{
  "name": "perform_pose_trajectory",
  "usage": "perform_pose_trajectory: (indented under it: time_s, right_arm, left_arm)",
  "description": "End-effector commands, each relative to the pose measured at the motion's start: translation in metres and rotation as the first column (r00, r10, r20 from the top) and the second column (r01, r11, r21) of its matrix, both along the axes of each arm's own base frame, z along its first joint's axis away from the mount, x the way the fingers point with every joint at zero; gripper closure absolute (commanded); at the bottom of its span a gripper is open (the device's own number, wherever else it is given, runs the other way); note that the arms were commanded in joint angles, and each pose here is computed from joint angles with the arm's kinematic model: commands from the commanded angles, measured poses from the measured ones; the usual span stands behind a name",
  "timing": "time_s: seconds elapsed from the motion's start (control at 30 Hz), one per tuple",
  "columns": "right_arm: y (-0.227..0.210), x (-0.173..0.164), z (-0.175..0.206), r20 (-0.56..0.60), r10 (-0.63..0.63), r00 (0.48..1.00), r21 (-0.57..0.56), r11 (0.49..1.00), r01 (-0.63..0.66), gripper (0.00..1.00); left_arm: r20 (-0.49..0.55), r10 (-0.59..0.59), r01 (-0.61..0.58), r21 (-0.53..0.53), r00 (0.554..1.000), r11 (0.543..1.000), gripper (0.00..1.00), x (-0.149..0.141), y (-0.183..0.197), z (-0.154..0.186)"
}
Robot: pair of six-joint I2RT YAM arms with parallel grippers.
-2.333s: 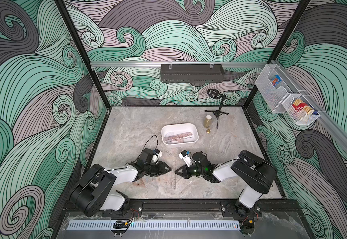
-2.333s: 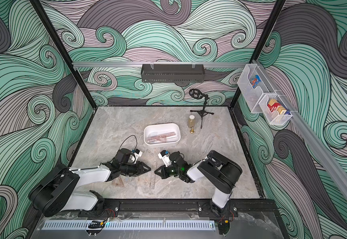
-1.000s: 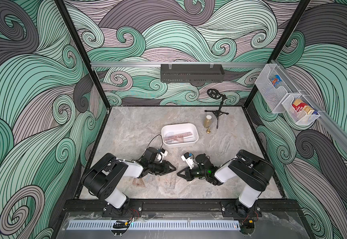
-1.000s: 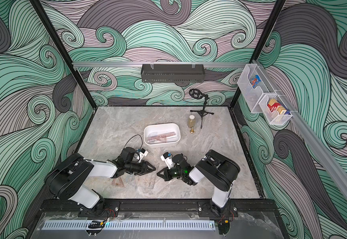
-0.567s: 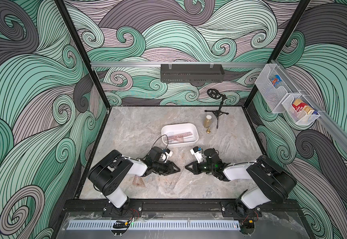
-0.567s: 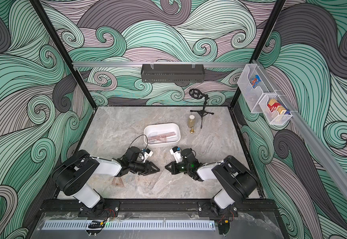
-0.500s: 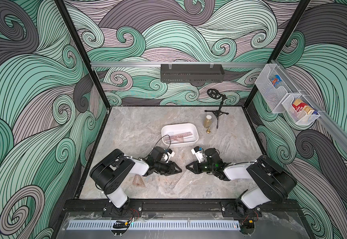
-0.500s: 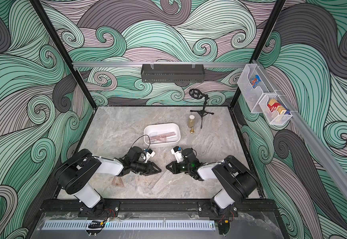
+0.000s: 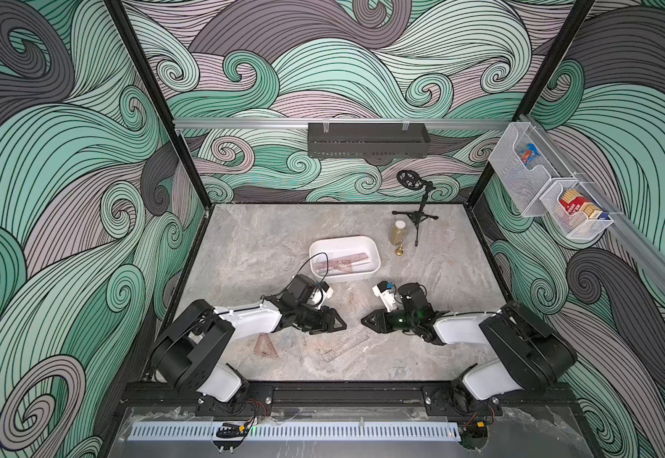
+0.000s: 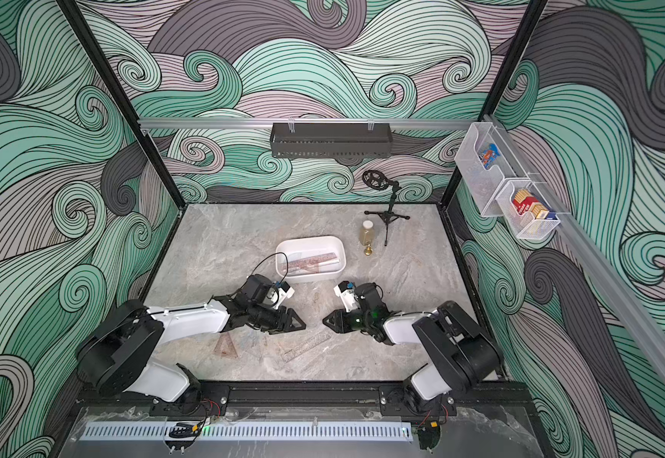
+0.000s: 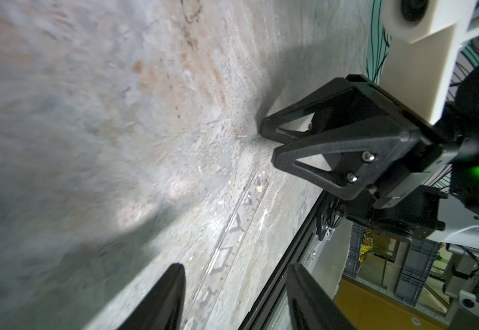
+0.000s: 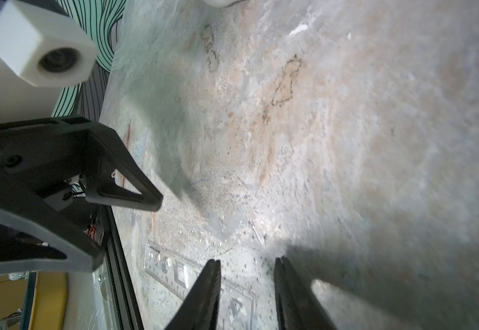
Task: Put the scattered rulers into the storage box
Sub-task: Pick up the ruler from the center of the board.
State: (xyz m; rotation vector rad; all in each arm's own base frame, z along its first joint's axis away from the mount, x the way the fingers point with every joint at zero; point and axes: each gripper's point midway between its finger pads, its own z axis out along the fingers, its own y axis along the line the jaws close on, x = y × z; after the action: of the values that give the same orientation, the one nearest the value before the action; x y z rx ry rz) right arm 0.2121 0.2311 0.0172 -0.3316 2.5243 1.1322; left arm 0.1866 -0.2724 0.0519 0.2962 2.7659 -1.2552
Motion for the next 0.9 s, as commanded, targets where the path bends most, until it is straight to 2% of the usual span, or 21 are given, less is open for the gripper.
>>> perform_pose_trajectory:
  time_s: [0.0,0.23,0.5,0.87]
  right_arm:
    - [-0.009,-0.021,-0.007,-0.064,0.009,0.998,-0.017,1.000,-0.010,0.61]
    - [-0.010,-0.030,-0.005,-0.065,0.028,0.997,0.003,1.000,-0.028,0.60]
    - [-0.012,-0.035,-0.006,-0.065,0.029,0.997,-0.004,1.000,-0.029,0.60]
    - [-0.003,-0.044,-0.007,-0.072,0.059,0.996,-0.002,0.998,-0.060,0.59]
  left_arm:
    - [-0.080,0.011,-0.003,0.103,0.997,0.995,0.34,-0.025,0.026,-0.009]
    - [-0.160,0.030,-0.010,0.120,0.987,0.993,0.22,-0.051,0.038,0.000]
    - [-0.259,0.041,0.018,0.219,0.965,0.976,0.22,-0.076,0.056,-0.014]
    - [-0.279,0.055,-0.006,0.172,0.959,0.985,0.20,-0.074,0.041,-0.025]
